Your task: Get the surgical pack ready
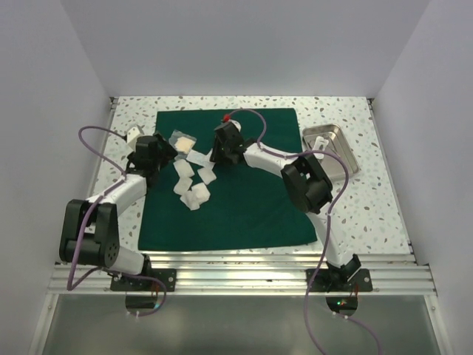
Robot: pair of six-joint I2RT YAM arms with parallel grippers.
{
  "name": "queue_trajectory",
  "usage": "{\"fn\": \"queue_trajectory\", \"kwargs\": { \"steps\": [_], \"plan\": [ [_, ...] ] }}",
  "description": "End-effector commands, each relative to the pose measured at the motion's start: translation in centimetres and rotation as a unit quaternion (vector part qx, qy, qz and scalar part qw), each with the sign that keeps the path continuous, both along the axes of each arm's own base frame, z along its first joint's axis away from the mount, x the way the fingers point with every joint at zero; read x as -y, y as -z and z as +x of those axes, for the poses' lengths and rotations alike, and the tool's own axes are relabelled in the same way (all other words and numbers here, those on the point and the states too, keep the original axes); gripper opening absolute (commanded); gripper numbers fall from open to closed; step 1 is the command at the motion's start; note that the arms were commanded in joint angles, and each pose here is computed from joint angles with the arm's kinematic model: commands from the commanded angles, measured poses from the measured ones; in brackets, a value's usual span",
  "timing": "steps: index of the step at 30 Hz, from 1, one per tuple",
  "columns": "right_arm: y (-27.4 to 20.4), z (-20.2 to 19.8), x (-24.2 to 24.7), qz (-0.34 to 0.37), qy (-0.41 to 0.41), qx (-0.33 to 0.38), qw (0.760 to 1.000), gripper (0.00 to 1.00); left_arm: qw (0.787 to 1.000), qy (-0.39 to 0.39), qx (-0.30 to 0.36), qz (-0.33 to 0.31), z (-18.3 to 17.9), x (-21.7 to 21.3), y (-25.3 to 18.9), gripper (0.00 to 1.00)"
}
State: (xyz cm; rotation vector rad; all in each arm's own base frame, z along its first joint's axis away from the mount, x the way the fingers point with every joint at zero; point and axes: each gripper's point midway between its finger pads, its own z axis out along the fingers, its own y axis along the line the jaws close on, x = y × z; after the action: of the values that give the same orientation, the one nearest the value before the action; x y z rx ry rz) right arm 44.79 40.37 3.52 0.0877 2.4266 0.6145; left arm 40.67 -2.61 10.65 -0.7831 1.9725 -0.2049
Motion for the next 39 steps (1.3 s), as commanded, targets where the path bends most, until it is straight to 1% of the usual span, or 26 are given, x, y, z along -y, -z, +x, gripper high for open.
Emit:
{"fn": "queue_trajectory", "kwargs": {
  "steps": [1,4,5,7,8,10,17,19,20,24,25,26,27,28,30,31,32,33,35,36,38,39],
  "plan": [
    [-0.4,0.4,-1.5,0.026,0.002,0.008,1.0,0.37,0.998,0.007,0.057,0.0,2.9,0.0,-2.7,0.9],
    [-0.6,0.5,-1.4,0.028,0.004,0.011,1.0,0.26,0.999,0.018,0.038,-0.004,3.9,0.5,-1.2,0.89],
    [-1.3,0.6,-1.4,0.031,0.005,0.018,0.999,0.19,0.999,0.02,0.037,-0.005,4.1,0.6,-1.0,0.89],
    [-1.6,0.5,-1.2,0.034,0.007,0.025,0.999,0.12,0.999,0.024,0.037,-0.007,4.7,0.8,-0.7,0.89],
    [-2.5,0.6,-1.2,0.039,0.008,0.032,0.999,0.05,0.999,0.026,0.039,-0.005,5.0,0.9,-0.8,0.89],
    [-2.9,0.4,-0.9,0.041,0.007,0.039,0.998,0.0,0.999,0.027,0.04,-0.005,5.4,0.9,-0.8,0.89],
    [-6.8,-0.3,1.4,0.055,0.023,0.076,0.995,0.0,0.999,0.03,0.037,-0.001,5.6,0.9,-0.4,0.89],
    [-8.0,-0.7,2.5,0.059,0.029,0.084,0.994,0.0,0.999,0.032,0.038,0.001,5.7,0.9,-0.4,0.89],
    [-7.7,-1.0,3.2,0.053,0.03,0.081,0.995,0.0,0.999,0.033,0.037,0.001,5.6,0.9,-0.4,0.89],
    [-9.9,-1.3,6.7,0.038,0.051,0.098,0.993,0.0,0.999,0.039,0.038,0.001,5.6,1.1,-0.1,0.89],
    [-10.2,-0.7,8.6,0.035,0.067,0.098,0.992,0.0,0.999,0.04,0.036,0.002,5.6,1.1,0.1,0.89],
    [-11.9,-0.6,9.8,0.046,0.074,0.108,0.99,0.0,0.999,0.04,0.035,0.001,5.6,1.1,0.2,0.89],
    [-11.3,-1.0,11.1,0.049,0.072,0.093,0.992,0.0,0.999,0.044,0.033,0.001,5.6,1.2,0.3,0.89],
    [-11.7,0.0,14.2,0.046,0.097,0.092,0.99,0.0,0.998,0.046,0.03,0.002,5.6,1.3,0.5,0.89],
    [-13.0,0.1,18.0,0.04,0.123,0.103,0.986,0.0,0.998,0.049,0.03,0.002,5.6,1.4,0.6,0.89],
    [-13.0,0.7,21.3,0.025,0.148,0.103,0.983,0.0,0.998,0.052,0.033,0.001,5.5,1.5,0.4,0.89],
    [-12.9,0.8,22.9,0.018,0.161,0.101,0.982,0.0,0.998,0.056,0.032,0.0,5.3,1.6,0.7,0.89],
    [-13.2,1.2,25.8,0.012,0.184,0.099,0.978,0.0,0.998,0.059,0.036,0.0,5.4,1.7,0.5,0.89],
    [-12.9,1.5,28.3,0.001,0.195,0.095,0.976,0.0,0.998,0.061,0.033,-0.001,5.0,1.7,1.0,0.89],
    [-12.5,2.0,30.5,-0.004,0.215,0.089,0.972,0.0,0.998,0.062,0.034,-0.002,4.9,1.8,0.9,0.89],
    [-11.8,2.4,32.5,-0.01,0.229,0.077,0.97,0.0,0.998,0.06,0.028,-0.001,4.5,1.7,1.4,0.89],
    [-10.8,2.8,34.6,-0.011,0.248,0.067,0.966,0.0,0.998,0.061,0.025,0.0,4.3,1.6,1.6,0.89]
  ]
}}
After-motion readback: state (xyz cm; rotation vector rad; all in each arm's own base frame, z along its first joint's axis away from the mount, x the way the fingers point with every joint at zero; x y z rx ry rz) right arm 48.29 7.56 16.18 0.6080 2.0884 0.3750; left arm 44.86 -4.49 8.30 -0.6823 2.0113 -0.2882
